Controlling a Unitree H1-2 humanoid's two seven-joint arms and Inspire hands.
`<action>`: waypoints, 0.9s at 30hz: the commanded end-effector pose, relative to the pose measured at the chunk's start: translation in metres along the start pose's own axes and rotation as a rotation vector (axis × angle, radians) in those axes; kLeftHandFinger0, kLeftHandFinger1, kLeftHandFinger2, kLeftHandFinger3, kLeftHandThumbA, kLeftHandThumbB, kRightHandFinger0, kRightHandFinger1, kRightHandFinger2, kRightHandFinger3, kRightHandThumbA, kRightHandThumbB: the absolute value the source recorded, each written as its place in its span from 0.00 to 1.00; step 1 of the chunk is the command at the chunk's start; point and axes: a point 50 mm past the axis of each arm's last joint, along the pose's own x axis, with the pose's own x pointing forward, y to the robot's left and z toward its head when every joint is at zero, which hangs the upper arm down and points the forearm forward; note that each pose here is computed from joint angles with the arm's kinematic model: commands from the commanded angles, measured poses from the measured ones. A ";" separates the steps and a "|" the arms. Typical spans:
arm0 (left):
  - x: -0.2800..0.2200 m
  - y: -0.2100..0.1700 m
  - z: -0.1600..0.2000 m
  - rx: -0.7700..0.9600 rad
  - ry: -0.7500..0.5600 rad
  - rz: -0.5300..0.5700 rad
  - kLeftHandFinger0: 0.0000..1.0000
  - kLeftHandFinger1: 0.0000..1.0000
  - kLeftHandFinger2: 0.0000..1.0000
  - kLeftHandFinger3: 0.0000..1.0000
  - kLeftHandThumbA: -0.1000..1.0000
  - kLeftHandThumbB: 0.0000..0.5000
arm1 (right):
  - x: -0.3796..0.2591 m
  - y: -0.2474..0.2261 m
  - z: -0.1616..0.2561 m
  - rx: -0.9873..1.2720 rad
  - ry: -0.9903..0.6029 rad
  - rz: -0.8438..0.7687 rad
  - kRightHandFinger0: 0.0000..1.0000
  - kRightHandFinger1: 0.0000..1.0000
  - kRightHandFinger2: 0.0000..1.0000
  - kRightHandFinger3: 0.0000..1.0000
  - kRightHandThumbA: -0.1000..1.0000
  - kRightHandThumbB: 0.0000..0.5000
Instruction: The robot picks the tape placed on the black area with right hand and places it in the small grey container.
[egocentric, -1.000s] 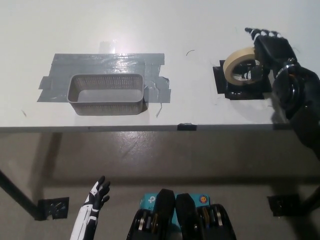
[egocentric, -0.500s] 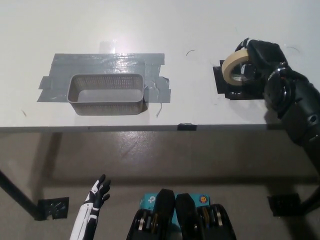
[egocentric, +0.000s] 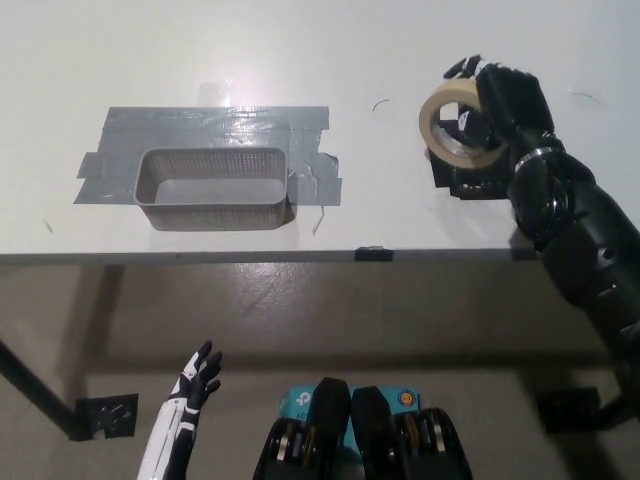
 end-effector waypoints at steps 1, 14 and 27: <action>0.004 0.001 0.012 0.009 -0.071 -0.013 1.00 1.00 1.00 1.00 1.00 0.10 | 0.031 -0.049 0.040 0.107 -0.143 -0.242 0.00 0.35 0.69 0.78 0.00 0.29; 0.004 -0.004 0.012 0.006 -0.063 -0.025 1.00 1.00 1.00 1.00 1.00 0.12 | 0.050 -0.037 0.137 0.146 -0.301 -0.242 0.01 0.31 0.57 0.51 0.10 0.33; 0.007 -0.009 0.016 0.040 -0.077 -0.058 1.00 1.00 1.00 1.00 1.00 0.12 | 0.044 0.011 0.238 0.098 -0.392 -0.113 0.00 0.31 0.58 0.59 0.22 0.27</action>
